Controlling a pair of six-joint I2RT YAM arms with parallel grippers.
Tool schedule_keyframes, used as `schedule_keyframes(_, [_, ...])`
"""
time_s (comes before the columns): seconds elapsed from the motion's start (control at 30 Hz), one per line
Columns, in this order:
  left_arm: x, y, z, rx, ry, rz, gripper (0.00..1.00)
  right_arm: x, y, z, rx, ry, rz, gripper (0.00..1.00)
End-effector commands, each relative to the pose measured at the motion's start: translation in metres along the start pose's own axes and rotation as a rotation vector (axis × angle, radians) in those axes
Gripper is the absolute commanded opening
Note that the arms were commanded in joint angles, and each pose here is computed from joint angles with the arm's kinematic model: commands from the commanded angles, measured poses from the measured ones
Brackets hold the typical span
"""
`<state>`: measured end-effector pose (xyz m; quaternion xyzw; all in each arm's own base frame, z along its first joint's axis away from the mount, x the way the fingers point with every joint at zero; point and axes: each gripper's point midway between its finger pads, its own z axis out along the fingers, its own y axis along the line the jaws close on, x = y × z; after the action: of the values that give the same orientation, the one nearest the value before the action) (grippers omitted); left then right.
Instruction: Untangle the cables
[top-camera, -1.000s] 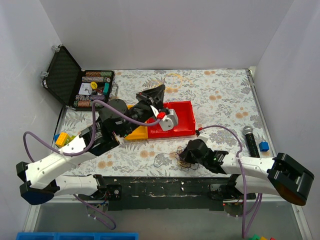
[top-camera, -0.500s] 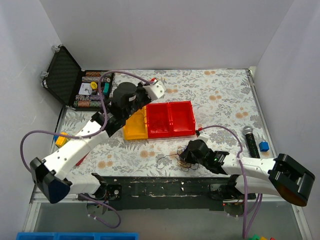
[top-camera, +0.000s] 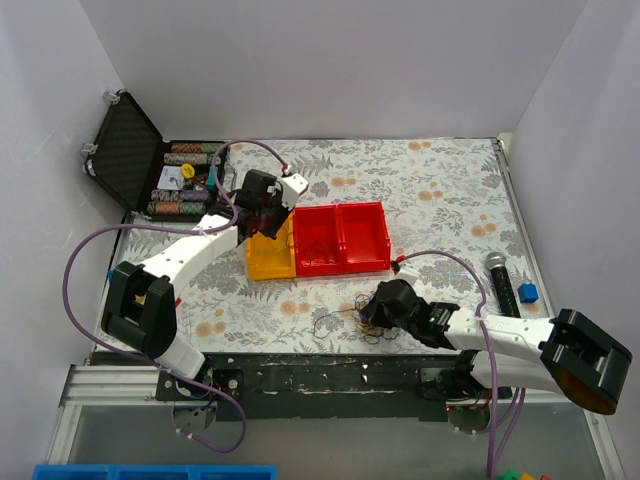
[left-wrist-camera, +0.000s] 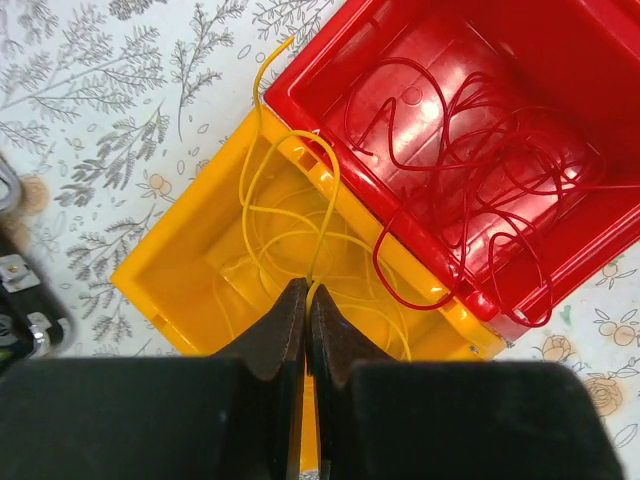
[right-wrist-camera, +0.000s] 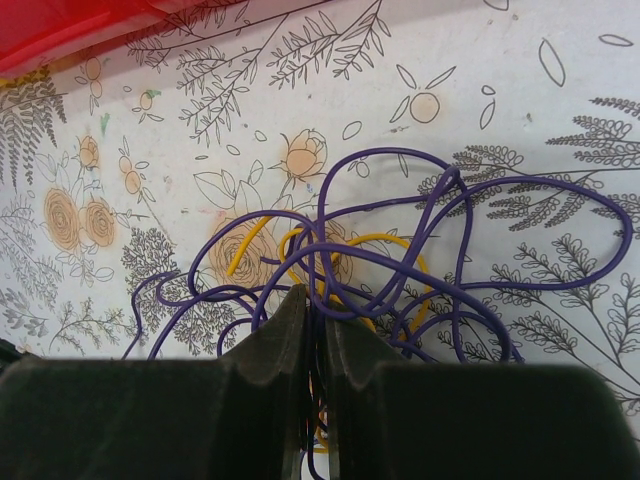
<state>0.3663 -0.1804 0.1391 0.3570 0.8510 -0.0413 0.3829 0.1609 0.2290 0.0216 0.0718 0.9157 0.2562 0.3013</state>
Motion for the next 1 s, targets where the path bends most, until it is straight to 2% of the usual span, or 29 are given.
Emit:
schedule_keyframes(0.0, [0.003,0.001,0.004,0.026,-0.013,-0.094,0.0,0.018,-0.038,-0.004,0.126,0.06,-0.057,0.15])
schedule_keyframes(0.33, [0.036,0.0,0.015,-0.001,0.037,-0.157,0.0,0.018,-0.038,-0.004,0.128,0.063,-0.06,0.15])
schedule_keyframes(0.4, [0.042,-0.002,0.017,0.005,0.045,-0.164,0.02,0.019,-0.038,-0.003,0.127,0.065,-0.059,0.15])
schedule_keyframes(0.5, [0.042,-0.004,0.019,0.013,0.048,-0.169,0.23,0.019,-0.036,-0.003,0.125,0.07,-0.062,0.15])
schedule_keyframes(0.57, [0.034,-0.003,0.016,0.019,0.03,-0.163,0.31,0.019,-0.035,-0.003,0.126,0.071,-0.064,0.15])
schedule_keyframes(0.67, [0.004,0.002,0.005,0.032,-0.04,-0.142,0.52,0.018,-0.034,-0.003,0.125,0.07,-0.065,0.15])
schedule_keyframes(0.73, [-0.019,0.006,-0.008,0.039,-0.097,-0.116,0.6,0.016,-0.032,-0.004,0.12,0.068,-0.064,0.15])
schedule_keyframes(0.83, [-0.055,0.01,-0.033,0.066,-0.17,-0.07,0.71,0.013,-0.028,-0.006,0.111,0.06,-0.07,0.15])
schedule_keyframes(0.97, [-0.083,0.003,-0.069,0.138,-0.231,0.003,0.74,0.003,-0.016,-0.008,0.076,0.035,-0.084,0.15])
